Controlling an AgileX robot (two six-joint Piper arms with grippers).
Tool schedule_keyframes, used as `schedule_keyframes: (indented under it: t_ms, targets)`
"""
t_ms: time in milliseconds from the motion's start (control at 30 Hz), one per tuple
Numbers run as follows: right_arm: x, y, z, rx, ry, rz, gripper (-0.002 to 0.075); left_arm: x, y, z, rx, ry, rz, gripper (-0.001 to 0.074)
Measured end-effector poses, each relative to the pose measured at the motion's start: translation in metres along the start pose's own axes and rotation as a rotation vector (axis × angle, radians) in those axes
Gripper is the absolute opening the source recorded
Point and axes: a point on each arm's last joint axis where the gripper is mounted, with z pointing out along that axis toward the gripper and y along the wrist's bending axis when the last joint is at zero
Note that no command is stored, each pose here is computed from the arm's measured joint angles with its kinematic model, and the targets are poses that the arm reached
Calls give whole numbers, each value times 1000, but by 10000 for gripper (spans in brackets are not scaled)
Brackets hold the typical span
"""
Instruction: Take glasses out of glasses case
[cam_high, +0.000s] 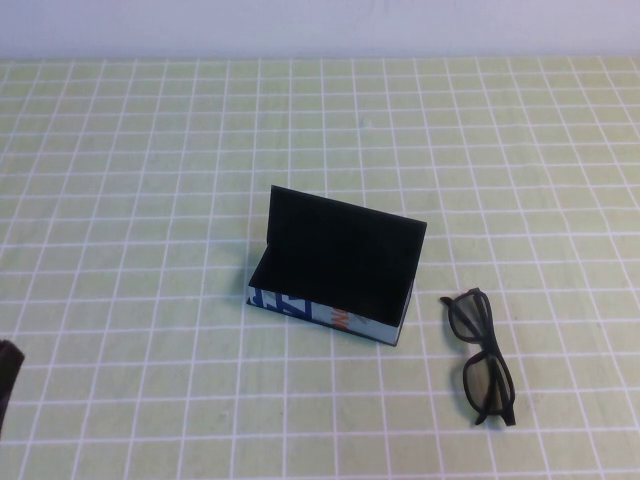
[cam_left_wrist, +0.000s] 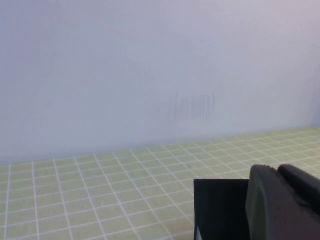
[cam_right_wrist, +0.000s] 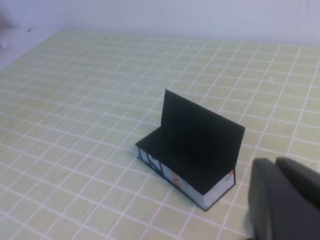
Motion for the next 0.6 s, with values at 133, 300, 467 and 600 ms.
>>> schedule_keyframes:
  t_ms: [133,300,467,600]
  targets:
    - [15,-5,8,2,-26,30,-16,25,4,-8,-46,10,-5,-4]
    - [23,-8,12,4,-24,58,-16,51,14,-10,-148,74,-24,-4]
    - [22,-8,12,5,-34,63,-16,55,18,-10,-187,81,-35,-4]
    - [22,-8,12,5,-34,63,-16,55,18,-10,-189,81,-38,-4]
